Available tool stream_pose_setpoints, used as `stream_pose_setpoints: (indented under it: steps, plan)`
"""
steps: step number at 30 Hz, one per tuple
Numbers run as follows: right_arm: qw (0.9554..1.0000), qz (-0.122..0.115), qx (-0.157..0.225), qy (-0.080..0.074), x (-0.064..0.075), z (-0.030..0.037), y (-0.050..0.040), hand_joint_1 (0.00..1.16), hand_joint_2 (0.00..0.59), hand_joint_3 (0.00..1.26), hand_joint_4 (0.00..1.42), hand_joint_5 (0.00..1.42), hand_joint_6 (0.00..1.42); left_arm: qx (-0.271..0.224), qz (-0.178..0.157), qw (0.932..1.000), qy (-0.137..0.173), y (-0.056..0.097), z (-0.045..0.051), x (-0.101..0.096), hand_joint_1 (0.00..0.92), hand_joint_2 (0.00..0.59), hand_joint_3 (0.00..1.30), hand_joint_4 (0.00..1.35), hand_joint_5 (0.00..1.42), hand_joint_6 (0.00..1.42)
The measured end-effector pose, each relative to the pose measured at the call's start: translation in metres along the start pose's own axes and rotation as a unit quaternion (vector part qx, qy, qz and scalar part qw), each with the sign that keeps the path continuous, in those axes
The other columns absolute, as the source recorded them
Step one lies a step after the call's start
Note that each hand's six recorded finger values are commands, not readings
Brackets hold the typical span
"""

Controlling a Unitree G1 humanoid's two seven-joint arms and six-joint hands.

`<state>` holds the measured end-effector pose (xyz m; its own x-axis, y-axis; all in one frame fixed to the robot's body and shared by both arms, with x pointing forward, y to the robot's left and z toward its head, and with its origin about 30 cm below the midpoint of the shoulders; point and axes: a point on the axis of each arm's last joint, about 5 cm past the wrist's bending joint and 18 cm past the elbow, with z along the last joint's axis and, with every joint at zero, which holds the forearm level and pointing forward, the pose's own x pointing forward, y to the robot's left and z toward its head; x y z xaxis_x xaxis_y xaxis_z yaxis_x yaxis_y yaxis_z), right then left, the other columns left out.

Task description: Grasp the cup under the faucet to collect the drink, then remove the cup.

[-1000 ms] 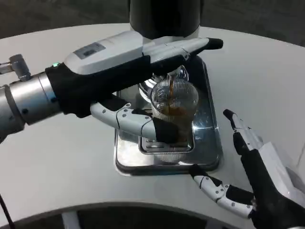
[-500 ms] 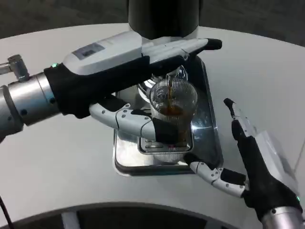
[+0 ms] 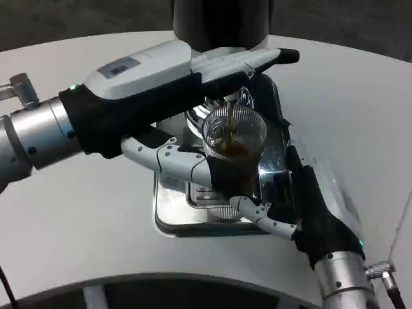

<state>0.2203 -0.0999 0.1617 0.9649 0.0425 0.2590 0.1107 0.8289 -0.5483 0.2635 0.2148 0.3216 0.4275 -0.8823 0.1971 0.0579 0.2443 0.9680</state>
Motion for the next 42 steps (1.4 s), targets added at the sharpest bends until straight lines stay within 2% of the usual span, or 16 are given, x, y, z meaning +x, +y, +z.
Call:
stream_pose_setpoints:
  steps: [9, 13, 15, 21, 27, 42]
  plan:
    - [0.9997, -0.006, 0.023, 0.005, 0.013, -0.0004, 0.0106, 0.68, 0.202, 0.0, 0.0, 0.0, 0.0, -0.003, 0.001, 1.0, 0.001, 0.001, -0.0003, -0.001, 0.0, 0.071, 0.0, 0.0, 0.03, 0.0]
    - [0.9993, -0.013, 0.034, -0.003, 0.019, 0.0019, 0.0151, 0.68, 0.201, 0.0, 0.0, 0.0, 0.0, -0.006, 0.003, 1.0, 0.0, 0.001, -0.0004, -0.002, 0.0, 0.07, 0.0, 0.0, 0.04, 0.0]
    - [0.999, -0.015, 0.041, -0.001, 0.021, 0.0026, 0.0184, 0.7, 0.2, 0.0, 0.0, 0.0, 0.0, -0.007, 0.003, 1.0, 0.001, 0.001, -0.0005, -0.002, 0.0, 0.07, 0.0, 0.0, 0.04, 0.0]
    - [0.9982, -0.018, 0.058, -0.006, 0.025, 0.0004, 0.0282, 0.71, 0.198, 0.0, 0.0, 0.0, 0.0, -0.009, 0.004, 0.9999, 0.003, 0.001, 0.0001, -0.002, 0.0, 0.07, 0.0, 0.0, 0.04, 0.0]
    - [0.9974, -0.019, 0.068, -0.015, 0.028, 0.0027, 0.0358, 0.72, 0.193, 0.0, 0.0, 0.0, 0.0, -0.011, 0.005, 0.9999, 0.004, 0.0, 0.001, -0.002, 0.0, 0.071, 0.0, 0.0, 0.04, 0.0]
    - [0.9935, -0.051, 0.101, -0.014, 0.041, 0.0029, 0.0468, 0.75, 0.186, 0.0, 0.03, 0.0, 0.03, -0.013, 0.005, 0.9999, 0.005, -0.001, 0.0018, -0.002, 0.0, 0.079, 0.0, 0.0, 0.04, 0.0]
